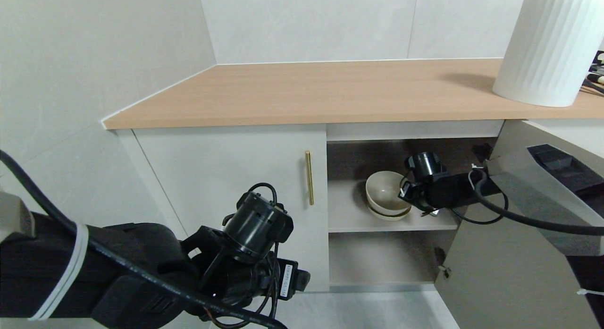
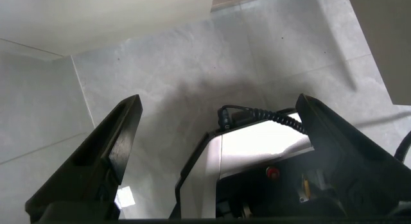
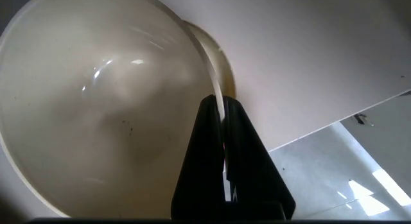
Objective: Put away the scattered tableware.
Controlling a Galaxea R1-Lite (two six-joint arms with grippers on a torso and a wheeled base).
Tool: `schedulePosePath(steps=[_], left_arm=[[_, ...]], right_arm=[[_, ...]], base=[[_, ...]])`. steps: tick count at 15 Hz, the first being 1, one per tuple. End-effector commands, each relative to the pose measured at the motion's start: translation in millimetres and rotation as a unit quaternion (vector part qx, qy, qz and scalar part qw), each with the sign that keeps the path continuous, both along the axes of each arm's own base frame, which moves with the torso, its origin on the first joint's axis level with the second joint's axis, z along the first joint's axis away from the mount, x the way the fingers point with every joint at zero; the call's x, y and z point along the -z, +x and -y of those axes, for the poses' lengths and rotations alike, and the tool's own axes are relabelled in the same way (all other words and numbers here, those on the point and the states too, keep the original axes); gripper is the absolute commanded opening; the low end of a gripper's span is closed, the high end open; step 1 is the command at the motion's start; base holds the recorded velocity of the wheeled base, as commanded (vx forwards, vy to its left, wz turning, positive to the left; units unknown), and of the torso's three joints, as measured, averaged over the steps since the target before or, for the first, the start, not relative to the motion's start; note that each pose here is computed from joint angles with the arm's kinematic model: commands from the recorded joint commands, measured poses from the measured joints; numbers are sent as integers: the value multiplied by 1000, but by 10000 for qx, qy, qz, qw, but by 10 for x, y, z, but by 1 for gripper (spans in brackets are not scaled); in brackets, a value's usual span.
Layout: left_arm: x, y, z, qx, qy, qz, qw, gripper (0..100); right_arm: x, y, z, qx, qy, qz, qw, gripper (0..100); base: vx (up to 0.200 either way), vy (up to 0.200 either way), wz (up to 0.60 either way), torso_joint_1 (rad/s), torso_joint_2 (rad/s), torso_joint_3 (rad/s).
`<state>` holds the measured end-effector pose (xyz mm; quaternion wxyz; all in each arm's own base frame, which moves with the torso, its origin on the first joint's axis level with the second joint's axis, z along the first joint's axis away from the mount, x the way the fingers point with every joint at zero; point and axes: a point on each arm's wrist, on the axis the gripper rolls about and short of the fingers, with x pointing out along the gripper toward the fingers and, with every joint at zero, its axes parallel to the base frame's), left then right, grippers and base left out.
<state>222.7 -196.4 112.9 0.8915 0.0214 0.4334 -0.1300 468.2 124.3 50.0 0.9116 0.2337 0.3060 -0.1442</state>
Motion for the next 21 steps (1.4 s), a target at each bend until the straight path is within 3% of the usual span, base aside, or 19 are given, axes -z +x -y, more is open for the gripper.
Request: schedulePosePath(steps=[1,7,8,15,18,20,21], left_arm=[[8,2,2,-2,6,-7,10000,100],[12,4,3,-2,12,-13,10000,100],[12,4,3,-2,12,-13,10000,100],[9,6,5,-2,6,-7,10000,100],[-33,-4,-8,-45,-9,75,10000,100],[-208,23,-105,-316,-60,431,9986,100],[-378,11,-214,-424,-213,645,9968,100]], right_arm=[[45,23,-6,7,-14,-15,10000,0],[62,43,0,90,-75,11,9999,0],[62,43,0,90,-75,11,9999,100],[29,20,-25,64,-65,27,10000,100],[-186,-129,-13,12,-41,73,10000,100],[-301,-337,-49,-134,-63,-106,9998,100],[-424,-475,-65,-258,-28,-181,9995,100]], base=[[0,0,0,0,0,0],[0,0,0,0,0,0],[0,0,0,0,0,0],[0,0,0,0,0,0],[0,0,0,0,0,0],[0,0,0,0,0,0],[0,0,0,0,0,0]])
